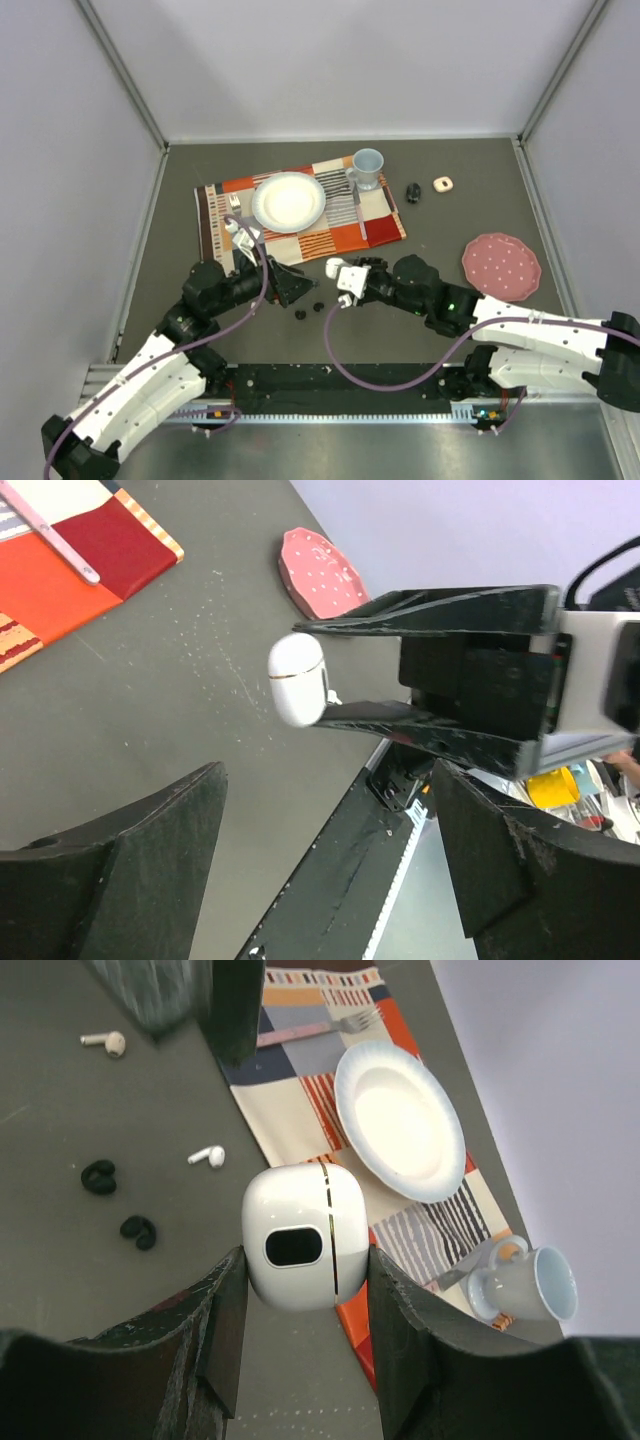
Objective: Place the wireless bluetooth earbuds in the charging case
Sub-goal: Pass from the right arm to the left
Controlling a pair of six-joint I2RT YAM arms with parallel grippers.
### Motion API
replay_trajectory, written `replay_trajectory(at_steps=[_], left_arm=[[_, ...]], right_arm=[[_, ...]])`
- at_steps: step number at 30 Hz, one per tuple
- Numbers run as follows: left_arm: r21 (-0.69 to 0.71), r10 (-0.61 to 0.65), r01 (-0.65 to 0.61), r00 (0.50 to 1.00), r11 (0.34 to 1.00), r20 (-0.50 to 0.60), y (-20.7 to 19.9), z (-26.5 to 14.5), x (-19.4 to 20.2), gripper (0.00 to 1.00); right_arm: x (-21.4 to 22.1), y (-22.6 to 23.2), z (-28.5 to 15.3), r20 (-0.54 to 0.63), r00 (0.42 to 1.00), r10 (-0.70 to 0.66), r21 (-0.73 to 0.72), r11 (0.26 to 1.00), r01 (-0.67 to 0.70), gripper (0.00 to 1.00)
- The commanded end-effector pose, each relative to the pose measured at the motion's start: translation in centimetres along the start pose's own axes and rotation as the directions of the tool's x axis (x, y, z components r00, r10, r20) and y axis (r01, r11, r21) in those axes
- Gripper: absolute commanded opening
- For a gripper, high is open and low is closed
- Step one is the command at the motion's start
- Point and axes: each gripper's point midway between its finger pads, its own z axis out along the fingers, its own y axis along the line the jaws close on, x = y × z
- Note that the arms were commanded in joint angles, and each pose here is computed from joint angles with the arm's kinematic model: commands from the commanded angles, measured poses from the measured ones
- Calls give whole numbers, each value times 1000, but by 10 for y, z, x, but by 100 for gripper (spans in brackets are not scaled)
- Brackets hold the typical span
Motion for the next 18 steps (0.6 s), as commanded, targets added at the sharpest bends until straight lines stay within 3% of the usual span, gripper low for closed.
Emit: replay_trajectory(at_steps=[1, 13, 15, 18], left_arm=[[-28, 34, -32, 996, 999, 77, 8, 18, -9, 86], [-10, 94, -94, 988, 996, 122, 2, 43, -20, 79], [-6, 100, -100, 988, 995, 116, 0, 45, -19, 66], [3, 100, -101, 988, 995, 119, -2, 47, -17, 65]], right_arm=[[-37, -11, 6, 129, 990, 56, 59, 996, -64, 0], [-46, -5, 4, 174, 978, 115, 30, 992, -122, 0], [-49, -2, 4, 187, 976, 115, 9, 993, -119, 0], [-50, -1, 3, 193, 974, 118, 5, 993, -121, 0]])
